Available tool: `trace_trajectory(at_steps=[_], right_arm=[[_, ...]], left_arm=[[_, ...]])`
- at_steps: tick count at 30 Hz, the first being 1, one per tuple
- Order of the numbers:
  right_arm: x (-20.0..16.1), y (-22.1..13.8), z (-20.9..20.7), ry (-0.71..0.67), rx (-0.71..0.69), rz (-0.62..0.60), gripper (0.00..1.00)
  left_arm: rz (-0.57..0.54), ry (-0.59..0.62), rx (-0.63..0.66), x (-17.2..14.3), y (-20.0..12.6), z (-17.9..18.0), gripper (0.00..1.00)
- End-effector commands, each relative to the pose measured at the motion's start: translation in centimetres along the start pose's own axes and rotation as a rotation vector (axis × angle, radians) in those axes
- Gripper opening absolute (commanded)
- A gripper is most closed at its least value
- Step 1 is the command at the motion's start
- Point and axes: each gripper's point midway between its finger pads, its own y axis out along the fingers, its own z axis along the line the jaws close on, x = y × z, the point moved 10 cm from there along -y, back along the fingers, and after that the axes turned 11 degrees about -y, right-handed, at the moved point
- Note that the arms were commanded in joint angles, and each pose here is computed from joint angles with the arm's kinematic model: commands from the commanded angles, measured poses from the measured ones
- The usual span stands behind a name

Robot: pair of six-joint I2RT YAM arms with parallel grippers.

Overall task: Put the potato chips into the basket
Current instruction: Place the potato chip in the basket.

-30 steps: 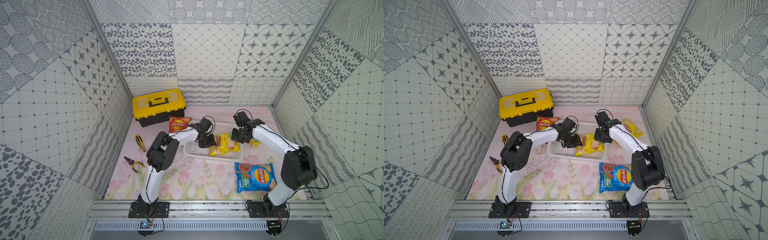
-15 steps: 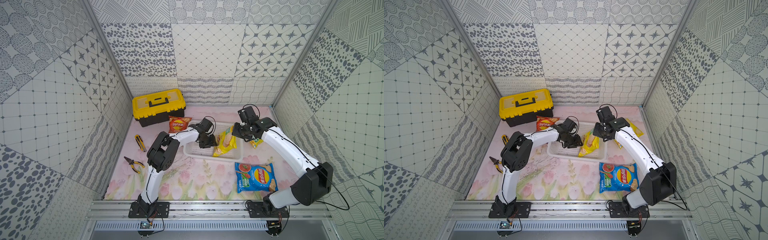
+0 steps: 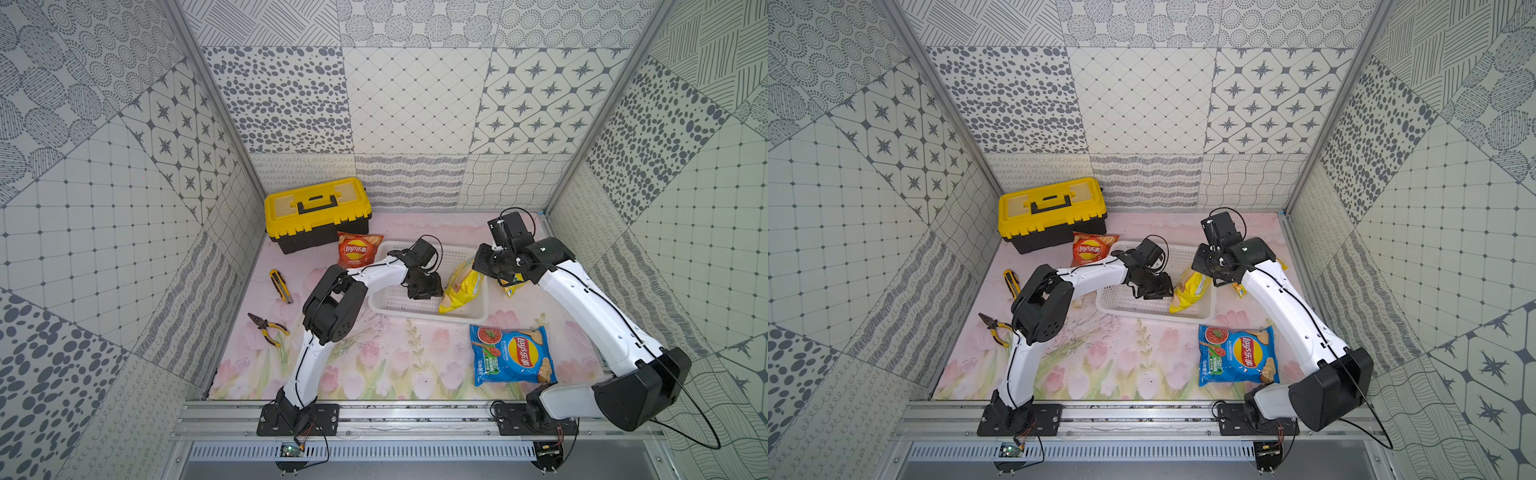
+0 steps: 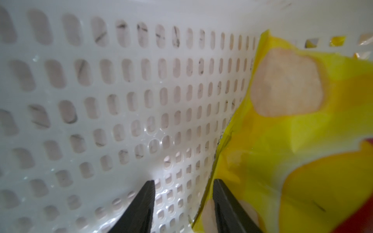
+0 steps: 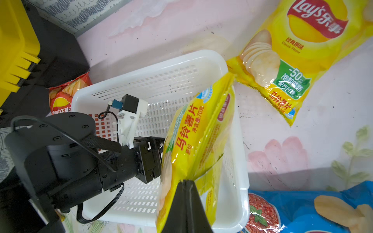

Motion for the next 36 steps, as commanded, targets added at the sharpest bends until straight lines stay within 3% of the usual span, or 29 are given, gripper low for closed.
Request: trace_trajectory(at_steps=[1, 9, 20, 27, 36], right_arm=[[0.2, -0.2, -0.6, 0.008, -0.037, -0.031, 0.0], [0.9, 2.5, -2.3, 0.052, -0.102, 0.017, 0.0], [3.4, 2.3, -0.9, 0.052, -0.045, -0.03, 0.0], [3.9, -0.1, -0.7, 0.082, 0.005, -0.091, 0.0], [1.9, -2.7, -1.7, 0.123, 0.039, -0.124, 0.0]], left_arm=[[0.08, -0.008, 0.046, -1.4, 1.3, -0.3, 0.51], [0.091, 0.012, 0.037, -1.9, 1.5, -1.0, 0.5], [0.088, 0.039, -0.024, -2.1, 0.9, -2.1, 0.44], [0.099, 0.045, -0.053, -1.9, 0.8, -2.9, 0.45], [0.126, 0.049, -0.058, -2.2, 1.8, -3.0, 0.46]])
